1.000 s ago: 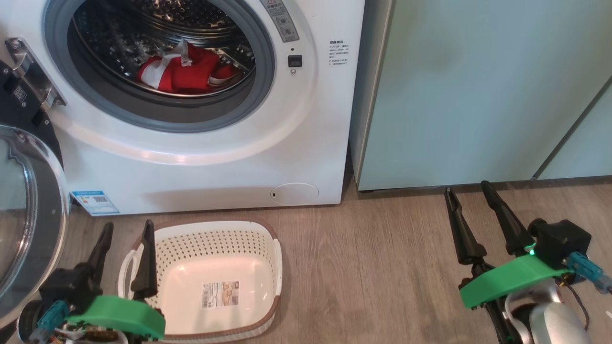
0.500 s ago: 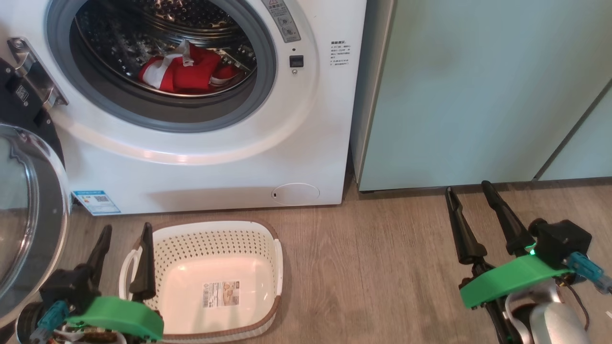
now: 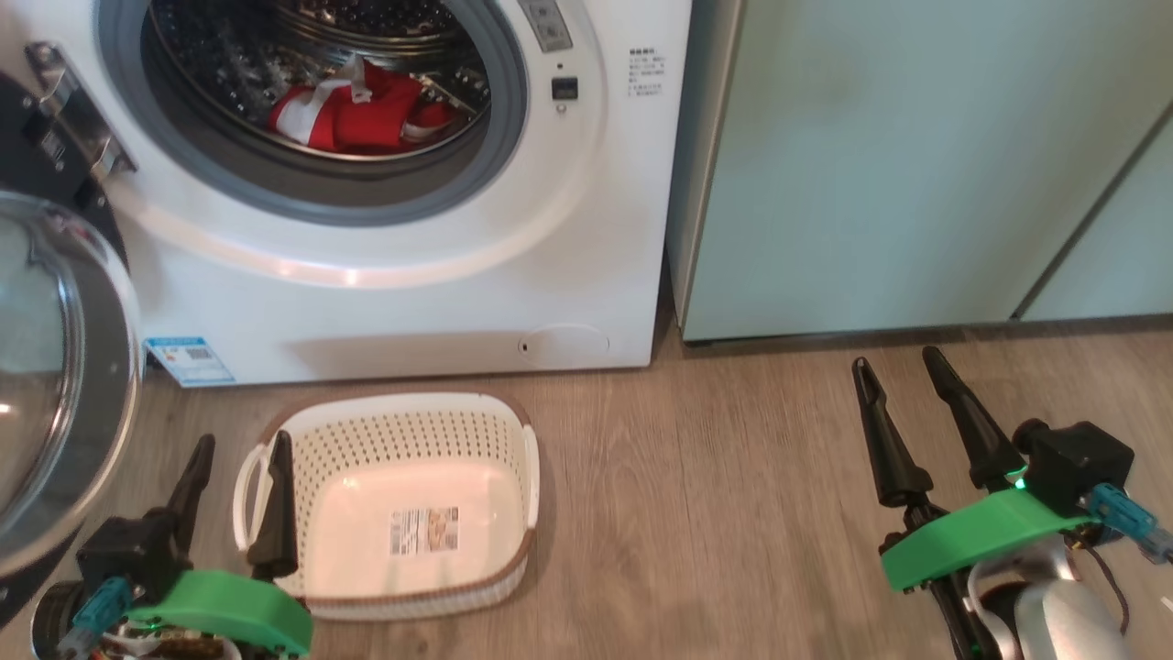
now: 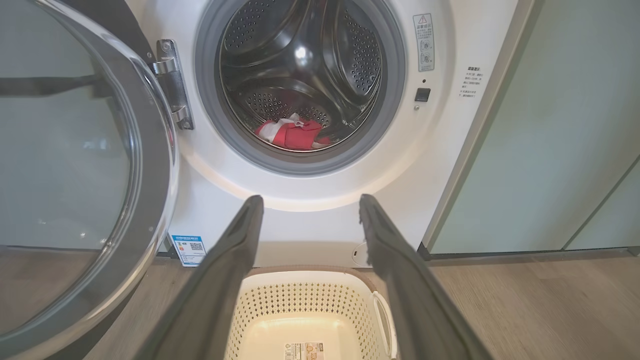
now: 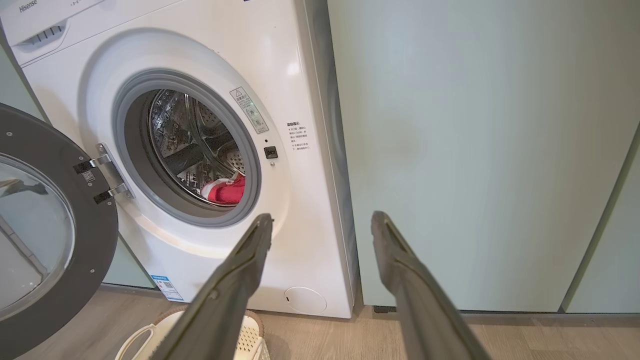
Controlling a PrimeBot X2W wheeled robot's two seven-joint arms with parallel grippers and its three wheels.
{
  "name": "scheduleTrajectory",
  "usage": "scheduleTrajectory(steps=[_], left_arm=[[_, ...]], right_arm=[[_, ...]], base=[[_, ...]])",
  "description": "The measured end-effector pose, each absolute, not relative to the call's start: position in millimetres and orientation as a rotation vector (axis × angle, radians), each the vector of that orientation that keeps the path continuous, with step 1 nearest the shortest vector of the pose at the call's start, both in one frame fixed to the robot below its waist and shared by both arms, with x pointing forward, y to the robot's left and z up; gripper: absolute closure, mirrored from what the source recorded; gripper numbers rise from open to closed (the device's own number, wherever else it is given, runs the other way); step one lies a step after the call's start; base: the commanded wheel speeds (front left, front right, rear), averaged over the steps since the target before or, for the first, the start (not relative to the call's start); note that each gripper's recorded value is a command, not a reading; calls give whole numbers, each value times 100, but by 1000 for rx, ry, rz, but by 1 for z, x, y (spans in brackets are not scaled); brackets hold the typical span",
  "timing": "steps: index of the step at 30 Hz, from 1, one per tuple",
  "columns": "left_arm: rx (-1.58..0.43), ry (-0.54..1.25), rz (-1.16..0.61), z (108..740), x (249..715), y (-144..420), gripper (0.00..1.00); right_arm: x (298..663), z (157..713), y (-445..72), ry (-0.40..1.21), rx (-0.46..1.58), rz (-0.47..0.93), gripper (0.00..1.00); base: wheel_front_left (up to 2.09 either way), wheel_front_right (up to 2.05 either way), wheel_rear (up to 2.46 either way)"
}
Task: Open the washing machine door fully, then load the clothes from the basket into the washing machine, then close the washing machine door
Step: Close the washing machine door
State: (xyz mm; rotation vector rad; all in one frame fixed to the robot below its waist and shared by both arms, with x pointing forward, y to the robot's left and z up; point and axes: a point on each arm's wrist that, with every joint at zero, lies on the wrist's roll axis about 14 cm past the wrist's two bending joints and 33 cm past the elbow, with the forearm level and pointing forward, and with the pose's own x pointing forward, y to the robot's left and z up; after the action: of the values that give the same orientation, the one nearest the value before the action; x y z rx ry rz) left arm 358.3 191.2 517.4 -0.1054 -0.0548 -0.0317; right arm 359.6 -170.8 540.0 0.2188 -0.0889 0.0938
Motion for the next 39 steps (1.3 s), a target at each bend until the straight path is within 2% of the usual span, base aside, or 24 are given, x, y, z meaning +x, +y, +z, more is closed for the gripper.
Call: scheduleTrajectory(steps=[13,39], left_arm=[[-119,-45,-40,515,357,189,0],[-110,-43,-34,515,357,188,0]], right_arm=[[360,537,-171,-85,222,93,0],[359,536,-172,-82,225,88,0]], base=[[-129,129,0],[0,0,0]])
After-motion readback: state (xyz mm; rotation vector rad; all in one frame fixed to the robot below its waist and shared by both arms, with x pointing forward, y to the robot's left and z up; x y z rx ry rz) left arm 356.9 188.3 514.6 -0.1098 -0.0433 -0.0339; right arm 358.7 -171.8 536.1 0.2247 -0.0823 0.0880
